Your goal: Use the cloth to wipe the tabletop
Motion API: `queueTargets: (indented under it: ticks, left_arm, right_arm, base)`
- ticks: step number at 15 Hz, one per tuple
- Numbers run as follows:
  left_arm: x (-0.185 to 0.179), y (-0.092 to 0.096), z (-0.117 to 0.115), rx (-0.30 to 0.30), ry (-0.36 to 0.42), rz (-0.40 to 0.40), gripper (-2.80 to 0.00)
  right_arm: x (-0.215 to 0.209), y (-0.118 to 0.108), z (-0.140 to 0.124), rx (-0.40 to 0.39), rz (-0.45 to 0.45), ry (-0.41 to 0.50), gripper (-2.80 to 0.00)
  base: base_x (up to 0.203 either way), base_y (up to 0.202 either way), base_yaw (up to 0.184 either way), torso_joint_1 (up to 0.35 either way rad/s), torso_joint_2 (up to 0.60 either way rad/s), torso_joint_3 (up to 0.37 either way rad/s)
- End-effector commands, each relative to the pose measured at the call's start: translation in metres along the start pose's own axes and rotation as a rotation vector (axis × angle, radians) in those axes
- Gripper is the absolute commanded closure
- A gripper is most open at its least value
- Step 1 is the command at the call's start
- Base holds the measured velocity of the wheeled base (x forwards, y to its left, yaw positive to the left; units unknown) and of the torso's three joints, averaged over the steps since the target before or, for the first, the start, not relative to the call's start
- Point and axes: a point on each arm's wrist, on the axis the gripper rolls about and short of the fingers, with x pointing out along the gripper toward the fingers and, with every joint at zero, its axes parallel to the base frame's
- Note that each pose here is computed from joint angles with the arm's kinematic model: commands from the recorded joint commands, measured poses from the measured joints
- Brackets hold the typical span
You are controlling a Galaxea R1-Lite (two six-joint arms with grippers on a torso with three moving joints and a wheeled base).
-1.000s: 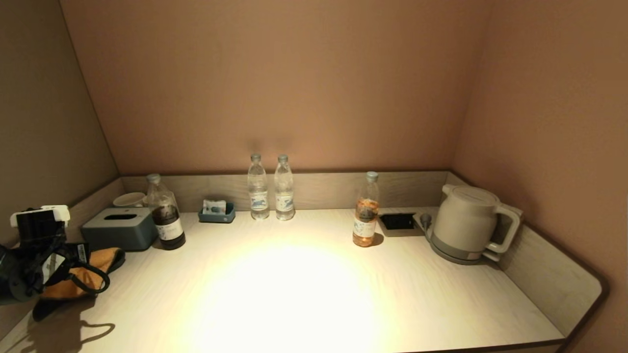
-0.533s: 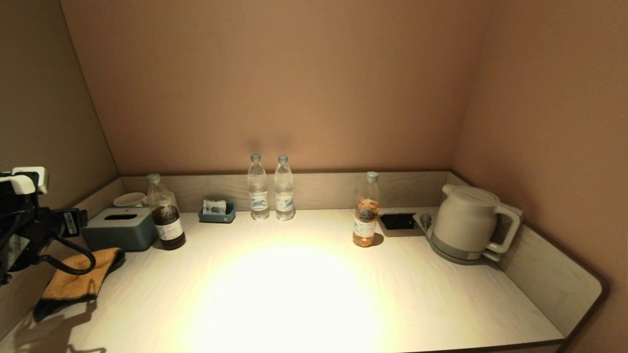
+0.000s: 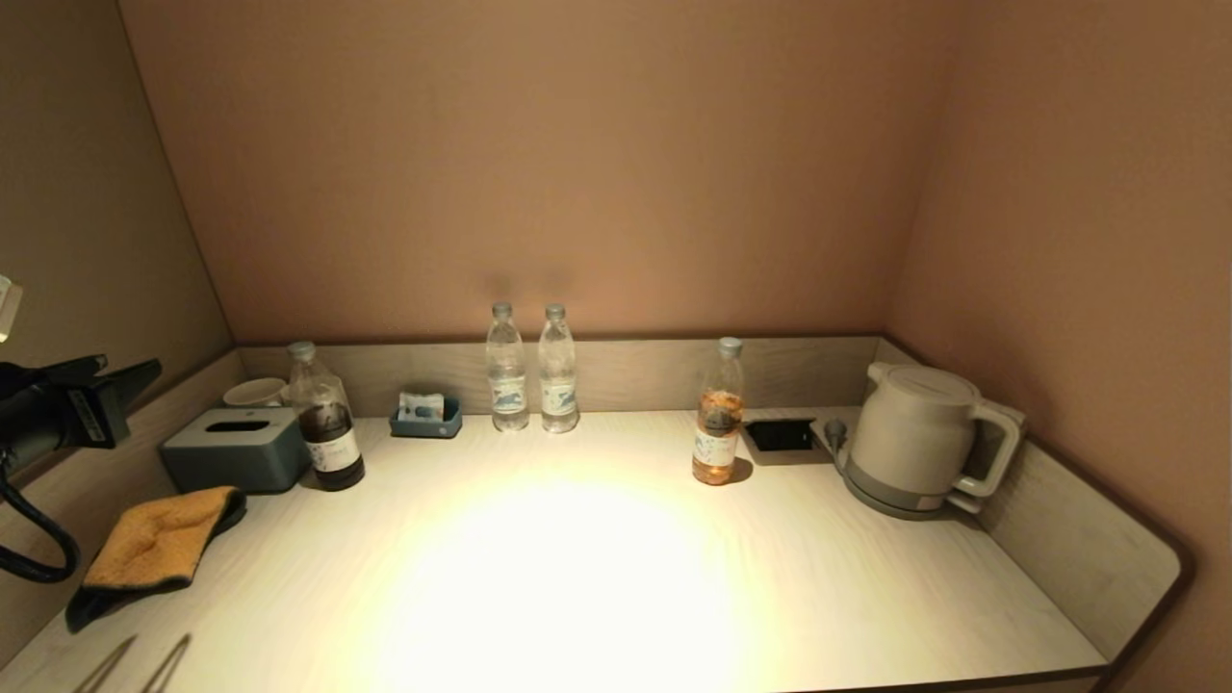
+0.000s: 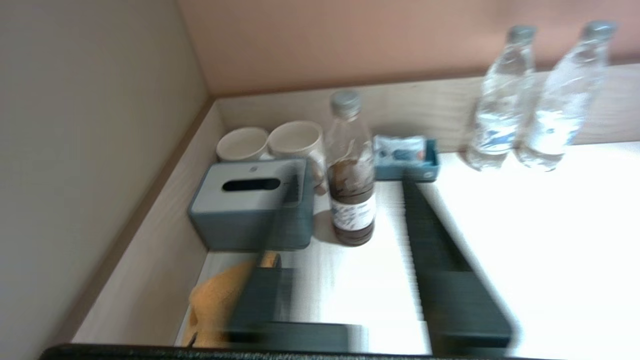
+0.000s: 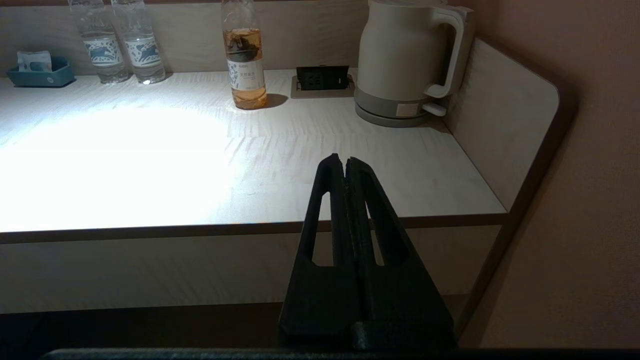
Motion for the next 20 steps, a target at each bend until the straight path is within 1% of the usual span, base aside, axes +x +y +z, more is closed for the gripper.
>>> queueTargets:
  ticks: [1, 3, 5, 7, 8, 9, 11, 13, 14, 15, 18, 20]
  left_arm:
    - [-0.021, -0.001, 0.016, 0.011, -0.078, -0.016, 0.0]
    - [-0.041, -0.004, 0.025, 0.02, -0.131, -0.044, 0.0]
    - [-0.057, -0.007, 0.024, 0.024, -0.15, -0.066, 0.0]
    - [-0.06, -0.007, 0.023, 0.024, -0.15, -0.073, 0.0]
    - [-0.068, -0.009, 0.023, 0.026, -0.164, -0.076, 0.0]
    - [-0.083, -0.01, 0.025, 0.031, -0.194, -0.076, 0.0]
    - [-0.103, -0.013, 0.023, 0.031, -0.213, -0.08, 0.0]
    - [-0.114, -0.015, 0.019, 0.022, -0.196, -0.083, 0.0]
    - [-0.123, -0.016, 0.021, 0.013, -0.197, -0.083, 0.0]
    - [-0.137, -0.017, 0.025, 0.0, -0.209, -0.081, 0.0]
    - [-0.166, -0.021, 0.025, -0.049, -0.189, -0.078, 0.0]
    - [-0.18, -0.023, 0.023, -0.053, -0.198, -0.076, 0.0]
  right_arm:
    - [0.0, 0.0, 0.0, 0.0, 0.001, -0.001, 0.0]
    - [0.0, 0.0, 0.0, 0.0, 0.001, -0.001, 0.0]
    - [0.0, 0.0, 0.0, 0.0, 0.001, -0.001, 0.0]
    - [0.0, 0.0, 0.0, 0.0, 0.001, -0.001, 0.0]
    - [0.0, 0.0, 0.0, 0.0, 0.001, -0.001, 0.0]
    - [0.0, 0.0, 0.0, 0.0, 0.001, -0.001, 0.0]
    - [0.0, 0.0, 0.0, 0.0, 0.001, -0.001, 0.0]
    - [0.0, 0.0, 0.0, 0.0, 0.001, -0.002, 0.0]
    - [0.0, 0.0, 0.0, 0.0, 0.001, -0.001, 0.0]
    - [0.0, 0.0, 0.0, 0.0, 0.001, -0.001, 0.0]
    - [0.0, 0.0, 0.0, 0.0, 0.001, -0.001, 0.0]
    - [0.0, 0.0, 0.0, 0.0, 0.001, -0.001, 0.0]
  base:
    - [0.0, 0.0, 0.0, 0.0, 0.0, 0.0]
    - [0.0, 0.0, 0.0, 0.0, 0.0, 0.0]
    - [0.0, 0.0, 0.0, 0.0, 0.0, 0.0]
    - [0.0, 0.0, 0.0, 0.0, 0.0, 0.0]
    - [0.0, 0.0, 0.0, 0.0, 0.0, 0.0]
    - [0.0, 0.0, 0.0, 0.0, 0.0, 0.0]
    - [0.0, 0.0, 0.0, 0.0, 0.0, 0.0]
    - [0.0, 0.0, 0.0, 0.0, 0.0, 0.0]
    - [0.0, 0.0, 0.0, 0.0, 0.0, 0.0]
    - [0.0, 0.0, 0.0, 0.0, 0.0, 0.0]
    - [0.0, 0.0, 0.0, 0.0, 0.0, 0.0]
    - [0.0, 0.0, 0.0, 0.0, 0.0, 0.0]
